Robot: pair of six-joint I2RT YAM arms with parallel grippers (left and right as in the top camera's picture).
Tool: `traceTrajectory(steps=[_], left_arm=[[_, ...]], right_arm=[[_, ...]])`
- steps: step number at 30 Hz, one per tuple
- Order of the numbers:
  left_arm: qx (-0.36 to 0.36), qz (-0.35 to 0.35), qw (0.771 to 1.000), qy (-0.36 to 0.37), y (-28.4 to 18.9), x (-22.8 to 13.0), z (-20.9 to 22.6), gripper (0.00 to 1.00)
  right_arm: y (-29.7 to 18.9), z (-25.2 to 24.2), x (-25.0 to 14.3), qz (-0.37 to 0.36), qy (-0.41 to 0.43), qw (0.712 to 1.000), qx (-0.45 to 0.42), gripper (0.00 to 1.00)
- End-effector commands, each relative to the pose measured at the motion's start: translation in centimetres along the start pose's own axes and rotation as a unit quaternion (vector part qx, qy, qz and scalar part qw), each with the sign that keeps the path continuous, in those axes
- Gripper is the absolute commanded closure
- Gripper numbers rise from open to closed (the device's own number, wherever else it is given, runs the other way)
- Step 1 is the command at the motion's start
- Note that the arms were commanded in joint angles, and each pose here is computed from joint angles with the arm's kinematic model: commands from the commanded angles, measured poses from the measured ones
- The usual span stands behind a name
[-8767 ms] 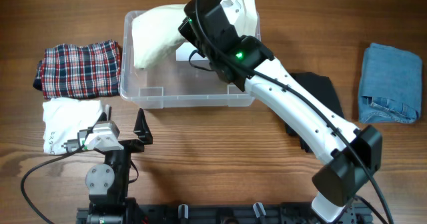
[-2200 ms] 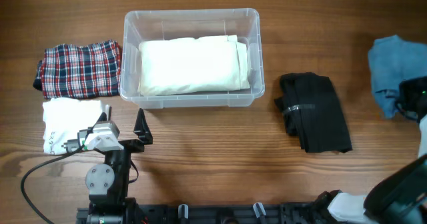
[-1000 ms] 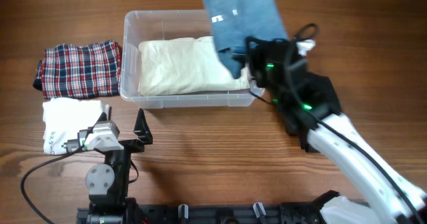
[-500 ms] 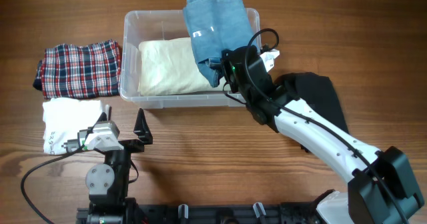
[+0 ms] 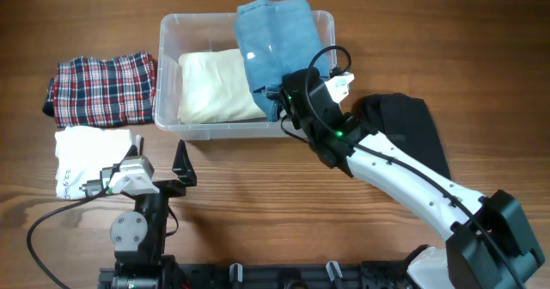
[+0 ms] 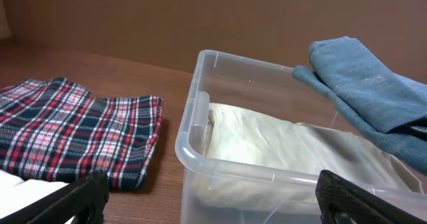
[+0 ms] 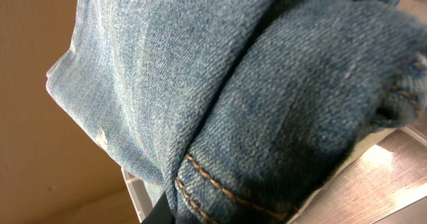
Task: Pack container
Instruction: 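Lower the jeans into the box beside the cream cloth and press flat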
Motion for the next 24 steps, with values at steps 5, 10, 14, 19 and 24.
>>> traceTrajectory(steps=[5,10,14,19,24], left_arm=[[0.003,-0.002,1.0,-0.003,0.02,-0.09,0.09,0.0],[0.003,-0.002,1.0,-0.003,0.02,-0.1,0.1,0.0],[0.003,-0.002,1.0,-0.003,0.02,-0.1,0.1,0.0],[0.003,-0.002,1.0,-0.003,0.02,-0.09,0.09,0.0],[0.003,-0.002,1.0,-0.003,0.02,-0.1,0.1,0.0]], right_arm=[[-0.56,0.24,-1.18,-0.006,0.024,1.0,-0.001,0.95],[-0.65,0.04,-1.06,-0.018,0.02,1.0,-0.004,0.94],[-0.66,0.05,-1.01,-0.02,0.022,1.0,-0.004,0.89],[-0.65,0.24,-1.05,-0.019,0.023,1.0,0.001,0.43],[-0.66,0.64,-1.08,-0.018,0.019,1.0,0.009,0.31]])
Point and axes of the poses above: each gripper's point midway between its finger pads, its own y axis out along the fingers, its own z axis along the line the jaws close on, x = y × z, the point moved 3 cm from there along -y, back along the fingers, and after that the axes turned 2 degrees about -y, right-handed, at the moved point
